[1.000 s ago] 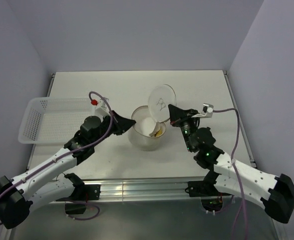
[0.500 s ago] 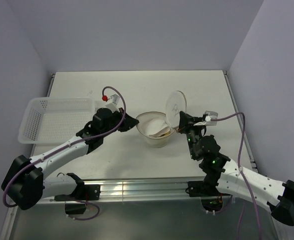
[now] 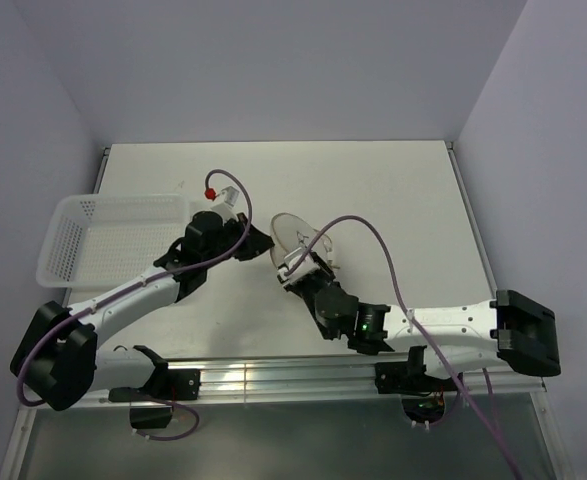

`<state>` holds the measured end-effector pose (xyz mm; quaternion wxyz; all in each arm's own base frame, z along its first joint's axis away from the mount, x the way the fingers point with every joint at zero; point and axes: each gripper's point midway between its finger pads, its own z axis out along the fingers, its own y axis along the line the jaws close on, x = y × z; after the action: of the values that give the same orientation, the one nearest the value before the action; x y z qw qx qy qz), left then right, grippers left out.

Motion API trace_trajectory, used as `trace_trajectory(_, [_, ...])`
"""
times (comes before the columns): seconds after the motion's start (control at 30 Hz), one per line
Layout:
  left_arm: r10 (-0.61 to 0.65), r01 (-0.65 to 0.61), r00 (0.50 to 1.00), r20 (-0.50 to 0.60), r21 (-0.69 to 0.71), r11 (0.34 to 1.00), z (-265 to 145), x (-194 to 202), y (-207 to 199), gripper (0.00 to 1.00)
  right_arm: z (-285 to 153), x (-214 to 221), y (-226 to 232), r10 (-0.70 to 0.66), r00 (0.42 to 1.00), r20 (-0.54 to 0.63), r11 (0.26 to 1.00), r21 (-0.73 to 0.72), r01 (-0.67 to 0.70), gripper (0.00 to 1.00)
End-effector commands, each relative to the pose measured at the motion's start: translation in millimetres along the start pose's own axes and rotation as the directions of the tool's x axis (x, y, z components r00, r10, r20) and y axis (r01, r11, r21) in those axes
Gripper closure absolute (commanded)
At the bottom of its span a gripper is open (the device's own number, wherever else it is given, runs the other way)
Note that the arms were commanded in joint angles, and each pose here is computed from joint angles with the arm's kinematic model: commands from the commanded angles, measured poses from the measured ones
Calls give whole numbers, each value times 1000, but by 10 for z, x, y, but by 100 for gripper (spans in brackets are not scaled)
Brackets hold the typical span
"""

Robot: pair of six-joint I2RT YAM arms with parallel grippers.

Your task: Place the bra in the laundry bag and zip it closed

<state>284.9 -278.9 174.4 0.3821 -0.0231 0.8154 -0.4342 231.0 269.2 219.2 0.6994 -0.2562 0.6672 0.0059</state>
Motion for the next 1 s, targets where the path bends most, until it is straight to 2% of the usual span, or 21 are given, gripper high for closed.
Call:
trace_trajectory(0.0, [17, -22, 998, 57, 83, 996, -53, -233, -207, 100, -32, -321, -75, 25, 999, 36, 1000, -4, -24, 44])
trace_trajectory(0.1, [12, -17, 998, 65, 77, 997, -88, -266, -164, 100, -108, -493, -19, 190, 979, 74, 977, -115, -181, 43])
trace_trajectory(0.13, [11, -17, 998, 67, 75, 997, -92, -273, -154, 100, -128, -570, 58, 232, 969, 82, 958, -194, -212, 43])
trace_trajectory(0.17, [12, -17, 997, 71, 77, 997, -103, -289, -160, 100, -122, -547, -36, 258, 964, 56, 946, -217, -241, 43])
trace_trajectory(0.2, [11, -17, 997, 75, 74, 997, -105, -306, -145, 100, -123, -571, -36, 295, 954, 44, 926, -258, -275, 43])
trace_trajectory(0.23, [13, -19, 997, 72, 85, 996, -106, -317, -173, 100, -164, -671, 78, 377, 926, 21, 865, -365, -344, 43])
trace_trajectory(0.27, [13, -19, 997, 71, 86, 996, -102, -320, -173, 100, -186, -648, 57, 407, 913, -19, 836, -395, -381, 33])
trace_trajectory(0.3, [12, -18, 997, 73, 86, 996, -100, -329, -168, 100, -96, -635, -72, 432, 901, -39, 823, -391, -412, 31])
trace_trajectory(0.37, [15, -22, 997, 69, 93, 995, -85, -331, -170, 100, -79, -518, 1, 449, 884, -134, 774, -436, -459, 30])
trace_trajectory(0.43, [12, -19, 997, 74, 95, 995, -77, -362, -161, 100, 70, -404, -147, 491, 849, -196, 768, -364, -527, 30])
trace_trajectory(0.47, [9, -16, 997, 76, 95, 995, -72, -372, -155, 100, 57, -319, -26, 473, 843, -255, 737, -409, -538, 30])
trace_trajectory(0.57, [4, -13, 997, 81, 101, 995, -71, -415, -145, 100, 41, -354, 59, 488, 830, -270, 692, -460, -556, 29])
trace_trajectory(0.67, [5, -15, 996, 93, 103, 995, -71, -501, -168, 100, 192, -196, -190, 559, 784, -271, 737, -270, -619, 31])
trace_trajectory(0.8, [20, -30, 994, 109, 93, 995, -11, -673, -218, 97, 338, 94, -505, 677, 678, -287, 703, -19, -711, 35])
trace_trajectory(0.87, [26, -36, 994, 108, 88, 995, 56, -747, -236, 88, 358, 286, -596, 705, 643, -298, 689, 71, -722, 39])
trace_trajectory(0.9, [23, -32, 995, 101, 86, 996, 78, -768, -229, 75, 358, 345, -584, 732, 609, -305, 660, 96, -745, 39])
trace_trajectory(0.97, [19, -26, 996, 89, 73, 997, 132, -811, -223, 62, 371, 438, -593, 755, 581, -306, 638, 133, -759, 40])
